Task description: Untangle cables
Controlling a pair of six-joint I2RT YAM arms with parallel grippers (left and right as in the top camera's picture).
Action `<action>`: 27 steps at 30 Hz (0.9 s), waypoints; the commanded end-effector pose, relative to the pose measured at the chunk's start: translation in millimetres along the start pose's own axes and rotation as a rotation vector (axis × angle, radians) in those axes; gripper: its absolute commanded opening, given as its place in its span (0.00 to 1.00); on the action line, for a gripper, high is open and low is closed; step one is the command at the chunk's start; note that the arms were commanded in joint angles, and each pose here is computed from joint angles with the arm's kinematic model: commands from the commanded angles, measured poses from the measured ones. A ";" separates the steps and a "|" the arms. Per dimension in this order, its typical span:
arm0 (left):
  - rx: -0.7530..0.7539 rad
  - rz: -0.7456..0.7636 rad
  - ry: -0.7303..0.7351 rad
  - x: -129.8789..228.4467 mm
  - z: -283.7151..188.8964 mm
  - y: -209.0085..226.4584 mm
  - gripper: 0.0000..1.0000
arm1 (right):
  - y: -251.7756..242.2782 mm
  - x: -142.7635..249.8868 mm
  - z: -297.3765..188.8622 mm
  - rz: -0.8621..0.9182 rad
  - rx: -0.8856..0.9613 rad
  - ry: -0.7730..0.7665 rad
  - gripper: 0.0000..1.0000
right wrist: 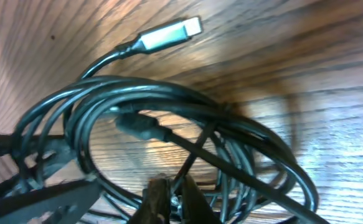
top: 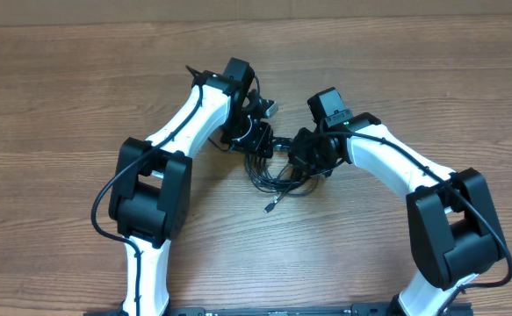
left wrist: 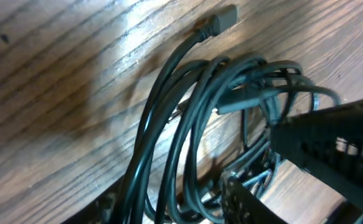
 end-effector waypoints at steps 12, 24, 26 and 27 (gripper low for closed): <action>0.020 0.027 0.004 16.0 37.0 9.6 0.12 | -0.1 -20.8 -2.2 -0.065 -0.097 -0.040 0.42; 0.018 0.287 -0.018 13.0 37.0 9.7 0.04 | 2.9 -31.0 -50.2 -0.598 -0.210 0.072 0.59; 0.019 0.317 -0.028 11.5 36.9 9.5 0.04 | -4.3 -29.6 -47.7 -0.623 -0.129 0.070 0.59; 0.025 0.340 -0.037 10.4 36.9 9.0 0.04 | -8.3 -29.0 -45.0 -0.630 -0.063 0.059 0.59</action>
Point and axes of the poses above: each gripper's point midway between its finger pads, its own z axis out along the fingers, its own y axis along the line the jaws close on, x = y × z, the point moved 10 cm from there along -z, back along the fingers, and after that the axes turned 1 degree about z, right-handed, at the moved point
